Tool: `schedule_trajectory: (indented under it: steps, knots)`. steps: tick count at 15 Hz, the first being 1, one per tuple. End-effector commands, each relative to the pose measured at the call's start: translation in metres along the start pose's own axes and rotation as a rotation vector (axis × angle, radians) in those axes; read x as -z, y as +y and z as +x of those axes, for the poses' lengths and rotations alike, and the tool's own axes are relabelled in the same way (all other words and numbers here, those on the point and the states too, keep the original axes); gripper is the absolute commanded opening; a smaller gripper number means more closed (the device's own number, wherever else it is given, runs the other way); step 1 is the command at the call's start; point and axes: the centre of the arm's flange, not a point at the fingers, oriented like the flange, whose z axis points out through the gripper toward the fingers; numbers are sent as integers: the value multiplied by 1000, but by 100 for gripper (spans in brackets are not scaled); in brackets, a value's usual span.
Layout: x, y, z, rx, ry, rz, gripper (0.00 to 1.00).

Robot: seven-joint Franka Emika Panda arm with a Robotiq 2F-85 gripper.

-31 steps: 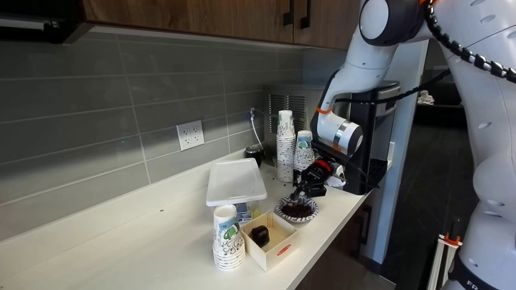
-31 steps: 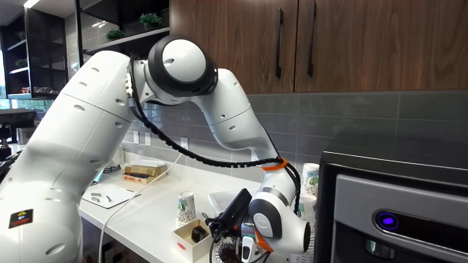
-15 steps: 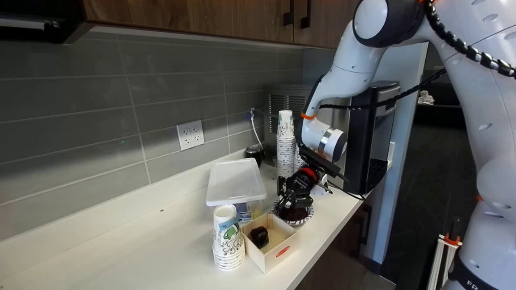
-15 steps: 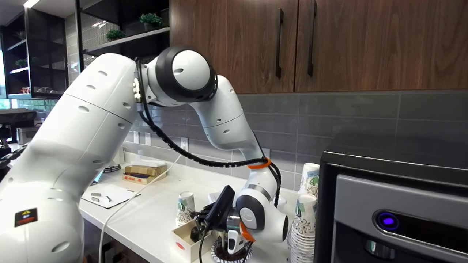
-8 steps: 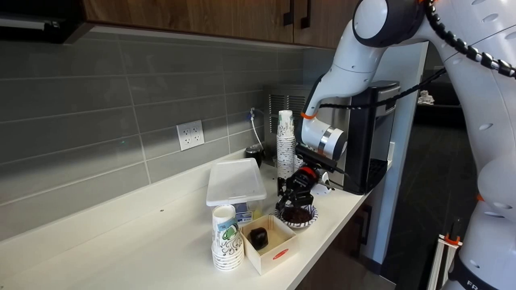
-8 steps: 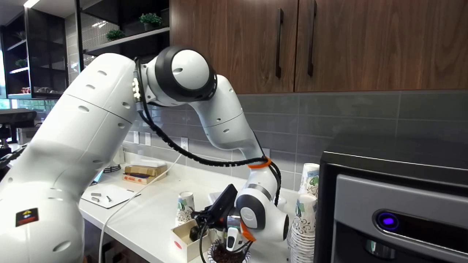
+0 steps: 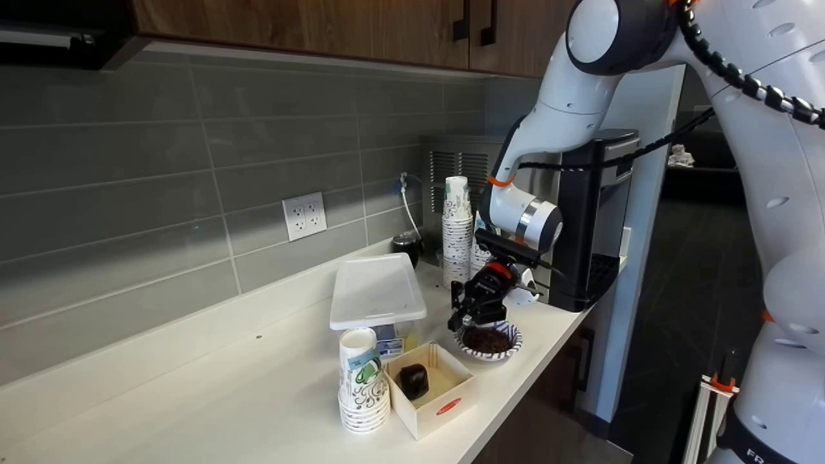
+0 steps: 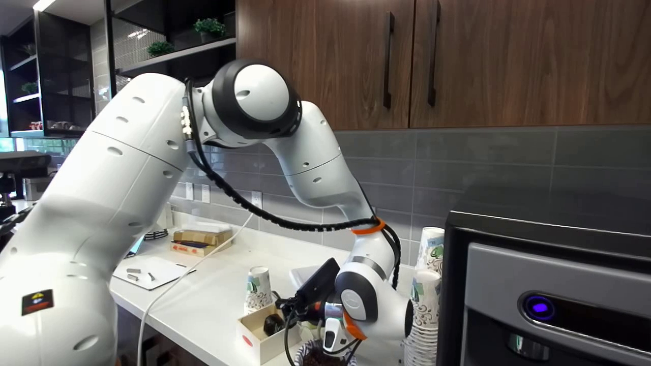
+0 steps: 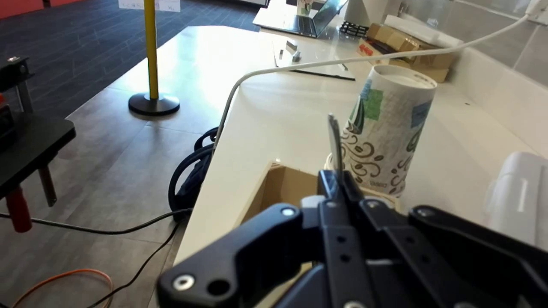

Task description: Use the cake slicer to stir in the bowl

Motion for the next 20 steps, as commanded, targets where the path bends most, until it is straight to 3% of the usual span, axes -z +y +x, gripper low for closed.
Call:
schedule_trajectory:
  steps: [1,7,11,12,13,20]
  knots:
    - [11,-4,0,-58,107,34,1]
    - [13,-12,13,-144,240,43,1]
    - [2,-17,19,-154,275,23,1]
    - [-2,-18,20,-156,279,15,28]
    - [-4,-18,20,-157,281,9,29]
    - [-13,-16,25,-163,282,-9,81]
